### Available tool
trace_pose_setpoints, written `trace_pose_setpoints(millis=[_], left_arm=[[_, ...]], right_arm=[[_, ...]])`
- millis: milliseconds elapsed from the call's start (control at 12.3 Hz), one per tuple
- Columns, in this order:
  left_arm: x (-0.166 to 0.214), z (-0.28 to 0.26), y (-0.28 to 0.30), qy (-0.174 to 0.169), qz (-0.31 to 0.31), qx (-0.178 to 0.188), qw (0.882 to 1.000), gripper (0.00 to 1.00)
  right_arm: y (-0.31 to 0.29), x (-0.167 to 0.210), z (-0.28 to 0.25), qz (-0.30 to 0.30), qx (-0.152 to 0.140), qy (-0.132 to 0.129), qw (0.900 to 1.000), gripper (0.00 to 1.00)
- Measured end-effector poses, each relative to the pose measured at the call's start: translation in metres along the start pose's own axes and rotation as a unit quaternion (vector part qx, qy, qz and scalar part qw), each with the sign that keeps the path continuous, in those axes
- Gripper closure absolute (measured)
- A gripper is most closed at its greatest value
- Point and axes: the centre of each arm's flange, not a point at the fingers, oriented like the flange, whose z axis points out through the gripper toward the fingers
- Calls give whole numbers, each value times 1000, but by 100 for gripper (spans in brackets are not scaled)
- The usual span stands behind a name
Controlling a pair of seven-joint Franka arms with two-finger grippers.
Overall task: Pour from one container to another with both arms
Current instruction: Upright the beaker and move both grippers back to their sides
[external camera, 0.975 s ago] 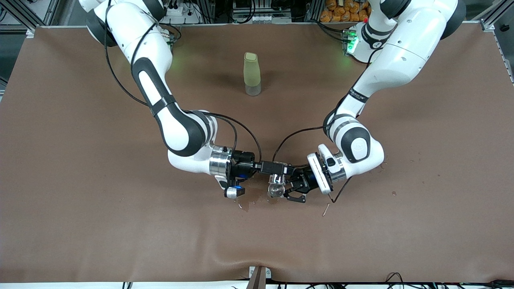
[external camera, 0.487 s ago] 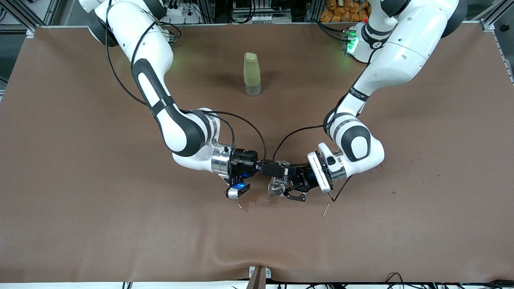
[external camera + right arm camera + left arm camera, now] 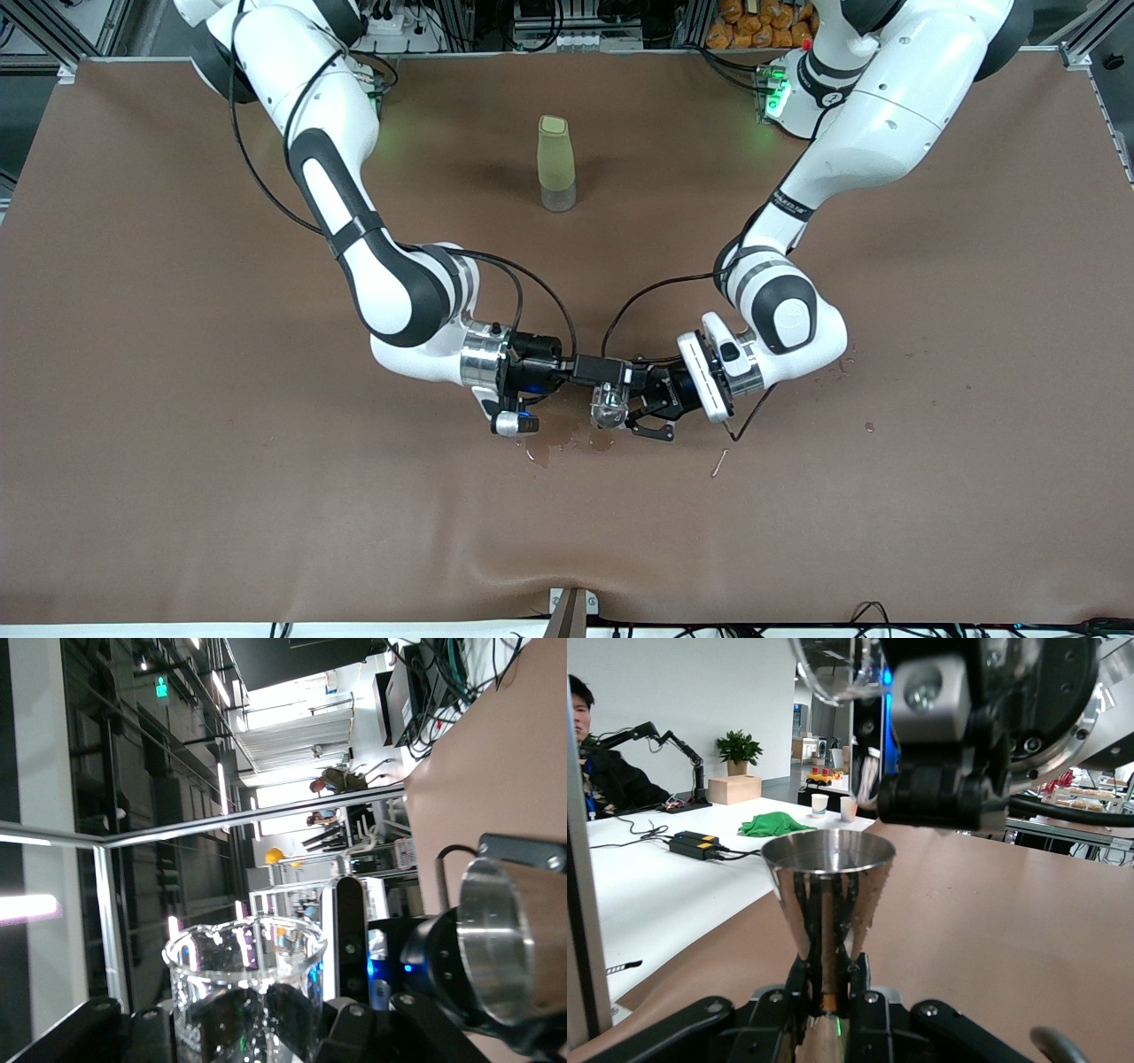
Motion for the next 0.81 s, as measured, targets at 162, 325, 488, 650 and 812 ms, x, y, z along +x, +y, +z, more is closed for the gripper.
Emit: trace_pose_setpoints(millis=[162,325,488,650,812], left_arm=[[-9,-13,-8,-5,-7,8,1000,79],[-19,-37,-24,-12,-2,9,1000,79],[-32,-80,-51,-23,16,-7,1000,79],[-46,-137,-80,-29,35,-36,998,79],[-57,-193,-100,-26,45,-64,997,79]], right_arm=[[-3,11,-13,-22,-2,-12,1000,88],[-3,20,-25,-38,-8,-16,999,88],[5,27,-37,-80,-30,-20,996,88],[12,40,-58,-139,-65,-31,988,88],[13,62,-90,-204,-106,-46,972,88]])
